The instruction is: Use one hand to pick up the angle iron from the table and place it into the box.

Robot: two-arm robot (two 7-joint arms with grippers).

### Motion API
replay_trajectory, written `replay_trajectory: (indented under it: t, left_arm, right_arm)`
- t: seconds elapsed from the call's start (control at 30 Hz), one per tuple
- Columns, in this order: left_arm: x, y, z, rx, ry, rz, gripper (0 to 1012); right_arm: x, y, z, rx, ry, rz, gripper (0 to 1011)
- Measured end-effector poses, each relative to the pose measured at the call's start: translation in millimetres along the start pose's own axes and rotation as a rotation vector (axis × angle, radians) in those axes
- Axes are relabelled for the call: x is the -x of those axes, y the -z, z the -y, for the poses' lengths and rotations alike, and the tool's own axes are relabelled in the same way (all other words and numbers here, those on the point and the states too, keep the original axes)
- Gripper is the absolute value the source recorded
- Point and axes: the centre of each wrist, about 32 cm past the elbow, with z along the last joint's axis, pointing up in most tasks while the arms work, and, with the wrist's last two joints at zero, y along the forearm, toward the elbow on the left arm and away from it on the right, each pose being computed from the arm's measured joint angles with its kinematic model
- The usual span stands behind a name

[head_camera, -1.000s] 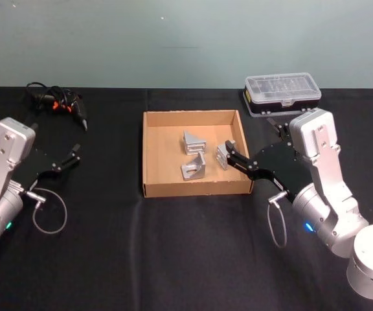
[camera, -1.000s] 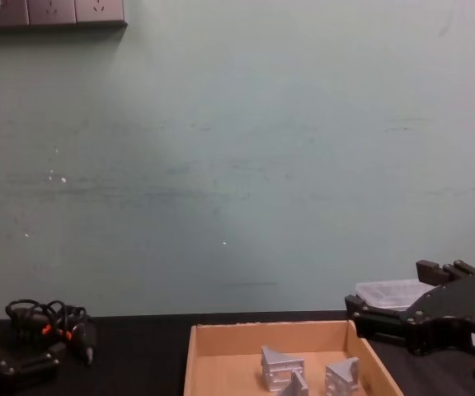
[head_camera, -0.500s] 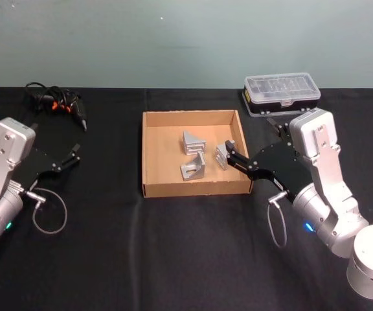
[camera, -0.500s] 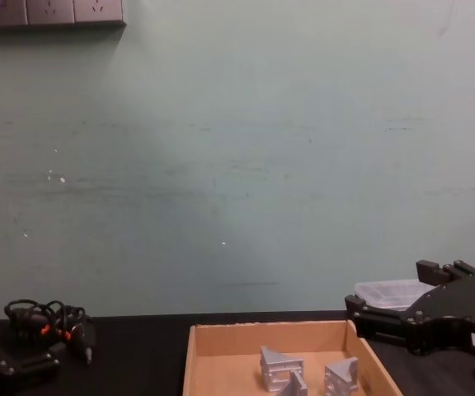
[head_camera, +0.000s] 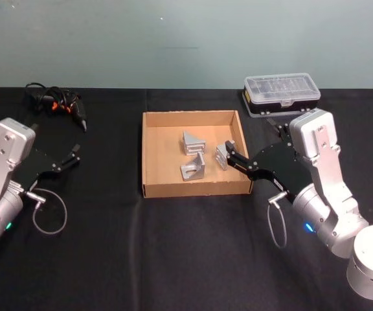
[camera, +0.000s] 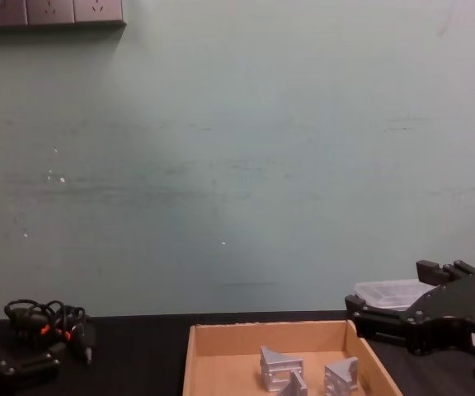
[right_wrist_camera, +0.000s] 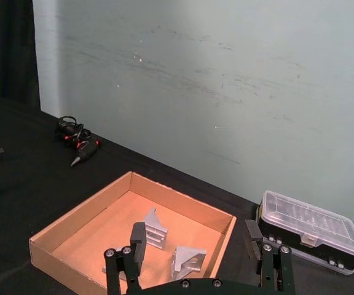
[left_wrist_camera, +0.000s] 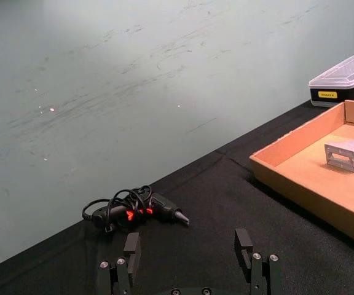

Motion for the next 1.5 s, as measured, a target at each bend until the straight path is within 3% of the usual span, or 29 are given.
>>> replay_trajectory:
  t: [1.5]
  left_arm:
    - [0.0,0.0,0.0,0.000,0.000,0.000,1004]
  right_arm:
    - [0.0,0.0,0.0,0.000,0.000,0.000,1003]
